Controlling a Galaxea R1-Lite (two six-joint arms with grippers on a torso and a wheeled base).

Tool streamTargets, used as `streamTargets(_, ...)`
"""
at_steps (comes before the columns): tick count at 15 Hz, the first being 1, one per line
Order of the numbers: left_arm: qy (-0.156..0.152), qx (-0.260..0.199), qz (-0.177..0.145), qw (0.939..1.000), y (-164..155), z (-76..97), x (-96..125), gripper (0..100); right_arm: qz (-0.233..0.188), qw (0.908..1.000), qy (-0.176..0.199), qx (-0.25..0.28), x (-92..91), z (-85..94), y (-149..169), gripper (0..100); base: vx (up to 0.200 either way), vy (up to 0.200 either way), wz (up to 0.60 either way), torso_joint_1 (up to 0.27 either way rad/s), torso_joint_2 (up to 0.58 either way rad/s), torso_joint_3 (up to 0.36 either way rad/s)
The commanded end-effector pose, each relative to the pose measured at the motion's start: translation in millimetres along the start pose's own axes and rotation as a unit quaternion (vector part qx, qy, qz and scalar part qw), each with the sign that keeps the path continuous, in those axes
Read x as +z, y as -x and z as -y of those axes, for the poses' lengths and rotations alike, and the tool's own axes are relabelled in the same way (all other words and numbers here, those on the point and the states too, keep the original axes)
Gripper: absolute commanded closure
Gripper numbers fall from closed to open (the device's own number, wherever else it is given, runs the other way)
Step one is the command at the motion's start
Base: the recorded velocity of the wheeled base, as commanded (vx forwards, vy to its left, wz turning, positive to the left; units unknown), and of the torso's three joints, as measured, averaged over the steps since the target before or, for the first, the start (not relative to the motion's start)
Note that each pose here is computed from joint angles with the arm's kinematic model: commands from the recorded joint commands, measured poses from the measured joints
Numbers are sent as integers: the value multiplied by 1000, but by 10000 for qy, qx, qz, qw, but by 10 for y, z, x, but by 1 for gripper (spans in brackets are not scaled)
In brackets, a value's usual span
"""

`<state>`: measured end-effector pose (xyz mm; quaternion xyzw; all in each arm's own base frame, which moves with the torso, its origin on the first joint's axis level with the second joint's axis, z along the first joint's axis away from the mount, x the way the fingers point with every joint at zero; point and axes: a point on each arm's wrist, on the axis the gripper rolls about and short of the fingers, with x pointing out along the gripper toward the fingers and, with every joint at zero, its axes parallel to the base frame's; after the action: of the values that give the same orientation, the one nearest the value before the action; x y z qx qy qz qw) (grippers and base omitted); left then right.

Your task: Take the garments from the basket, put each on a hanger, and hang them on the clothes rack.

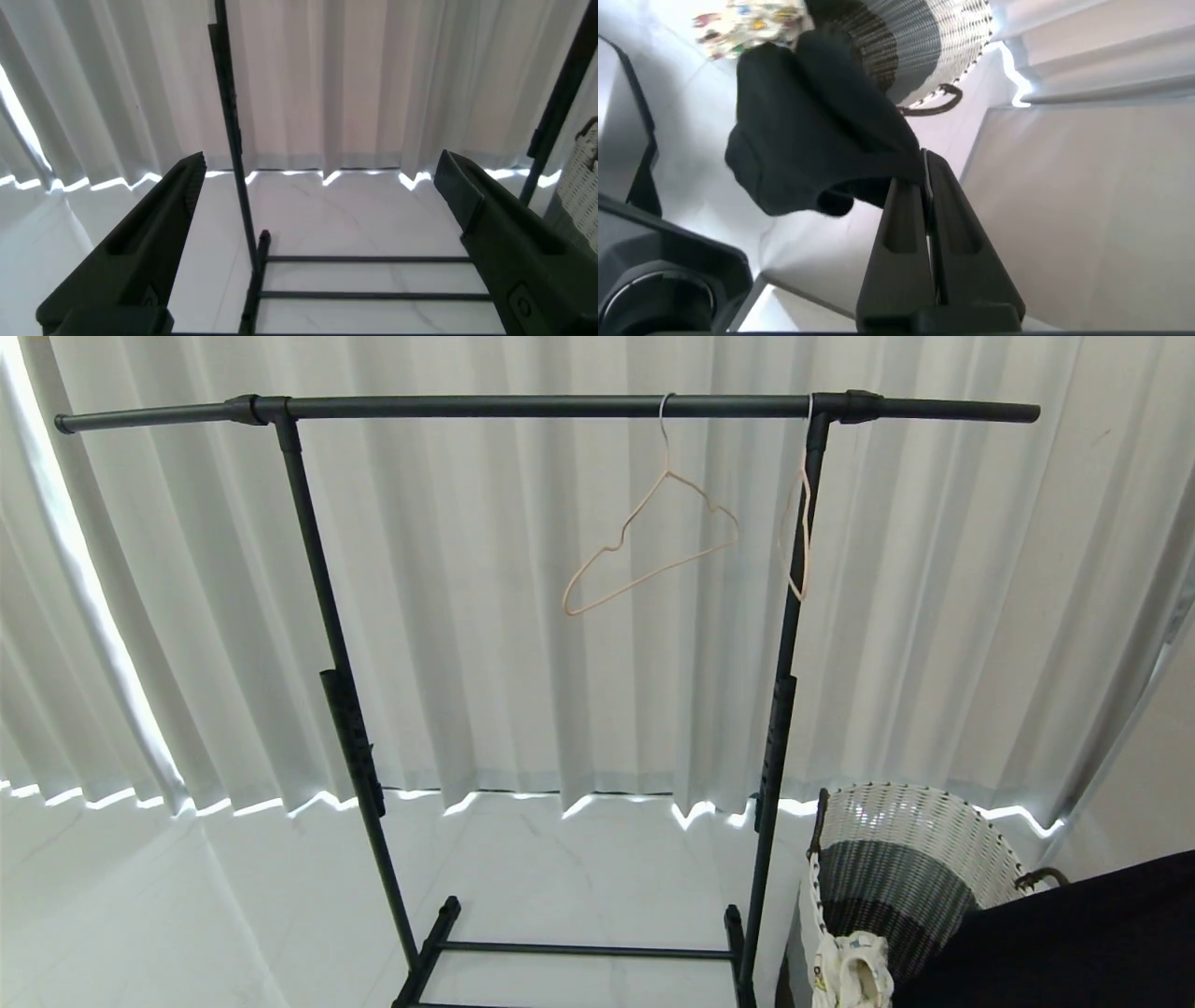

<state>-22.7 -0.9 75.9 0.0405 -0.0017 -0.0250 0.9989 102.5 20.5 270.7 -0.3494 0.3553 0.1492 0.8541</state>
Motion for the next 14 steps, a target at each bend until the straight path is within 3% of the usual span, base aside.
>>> streamTargets(1, 6, -3, 2, 10000, 0, 0, 0, 0, 137, 9999, 63, -6, 25, -1, 41, 100, -200, 0, 0, 7, 12, 7)
streamTargets(5, -1, -3, 2, 10000, 0, 0, 0, 0, 225, 9997, 99, -1, 48, 1, 66, 100, -200, 0, 0, 1, 1, 1)
streamTargets(9, -24, -11, -5, 10000, -1, 0, 0, 0, 258, 9993, 228, 119, 104, -15, 31, 100, 0, 0, 0, 0, 0, 0)
streamTargets(11, -208, -4, -6, 9998, -1, 0, 0, 0, 302, 9989, 312, 186, 136, -29, 17, 100, 0, 200, 0, -7, 7, 7)
streamTargets(14, -239, -11, -5, 9997, -1, 0, 0, 0, 332, 9980, 437, 315, 211, -43, -24, 100, 0, 200, 0, 2, 2, 5)
